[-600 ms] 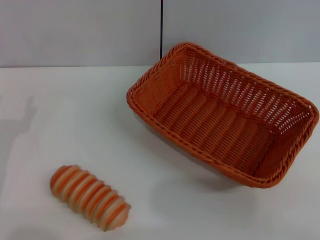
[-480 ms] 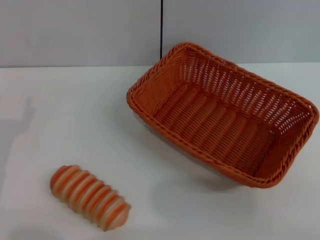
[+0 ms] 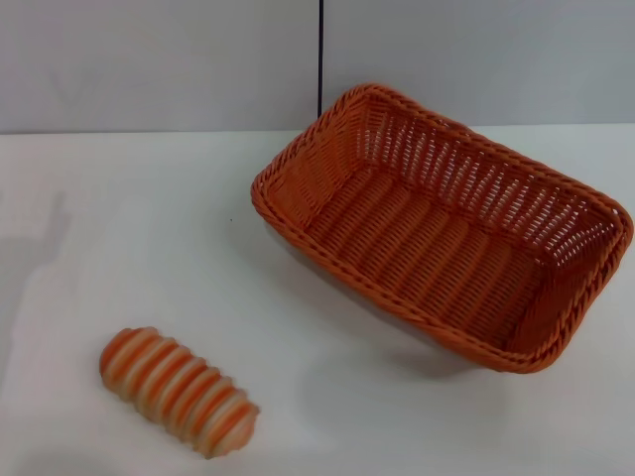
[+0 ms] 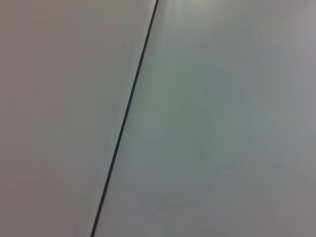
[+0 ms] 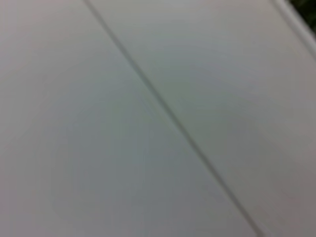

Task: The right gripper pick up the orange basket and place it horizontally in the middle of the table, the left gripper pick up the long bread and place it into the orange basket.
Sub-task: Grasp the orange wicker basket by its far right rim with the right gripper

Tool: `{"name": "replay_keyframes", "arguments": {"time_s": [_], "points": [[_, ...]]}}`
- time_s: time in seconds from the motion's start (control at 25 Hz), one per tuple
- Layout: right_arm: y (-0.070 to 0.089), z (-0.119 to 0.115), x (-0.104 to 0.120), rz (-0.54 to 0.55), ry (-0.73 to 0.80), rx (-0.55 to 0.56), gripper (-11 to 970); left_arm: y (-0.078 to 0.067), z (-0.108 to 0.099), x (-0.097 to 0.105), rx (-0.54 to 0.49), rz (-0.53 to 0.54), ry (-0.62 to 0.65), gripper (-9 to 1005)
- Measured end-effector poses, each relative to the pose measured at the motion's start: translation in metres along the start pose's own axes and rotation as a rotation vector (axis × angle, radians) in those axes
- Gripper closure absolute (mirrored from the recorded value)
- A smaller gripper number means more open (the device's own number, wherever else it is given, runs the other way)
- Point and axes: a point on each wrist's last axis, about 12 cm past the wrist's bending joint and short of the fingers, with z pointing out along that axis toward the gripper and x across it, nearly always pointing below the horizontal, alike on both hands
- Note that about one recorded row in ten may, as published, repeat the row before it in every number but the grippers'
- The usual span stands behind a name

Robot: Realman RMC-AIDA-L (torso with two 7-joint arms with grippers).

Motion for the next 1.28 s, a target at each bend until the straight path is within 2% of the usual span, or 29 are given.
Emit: {"name": "replay_keyframes", "arguments": {"time_s": [0.16,0.32,0.44,0.6,0.8,0.88,1.04,1.16,1.28], "points": [[-0.002,0.005,-0.015,0.052,0.037,-0.103,364,0.000,0.000,-0.001,0.011,0.003,0.000,169],[0.007,0.011,-0.040,0.112,0.007,-0.274,364,0.002,-0.002,-0.003,0.011,0.010,-0.004,170],[0.018,0.022,-0.063,0.122,0.001,-0.434,365,0.002,-0.002,-0.003,0.012,0.011,-0.003,170],[0.035,0.047,-0.099,0.168,0.082,-0.637,365,0.002,-0.003,-0.003,0.009,0.009,0.000,170],[0.069,0.083,-0.141,0.203,0.220,-0.837,365,0.002,-0.004,-0.002,0.005,0.005,0.006,170],[0.088,0.093,-0.153,0.162,0.278,-0.898,365,0.001,-0.004,-0.001,0.005,0.003,0.009,170],[0.139,0.106,-0.171,-0.042,0.392,-1.056,365,0.002,-0.005,-0.001,0.002,-0.004,0.012,170],[0.171,0.106,-0.174,-0.202,0.427,-1.134,365,0.002,-0.009,-0.001,-0.009,-0.008,0.024,170],[0.196,0.102,-0.175,-0.317,0.439,-1.193,365,0.002,-0.010,0.000,-0.013,-0.009,0.029,170]]}}
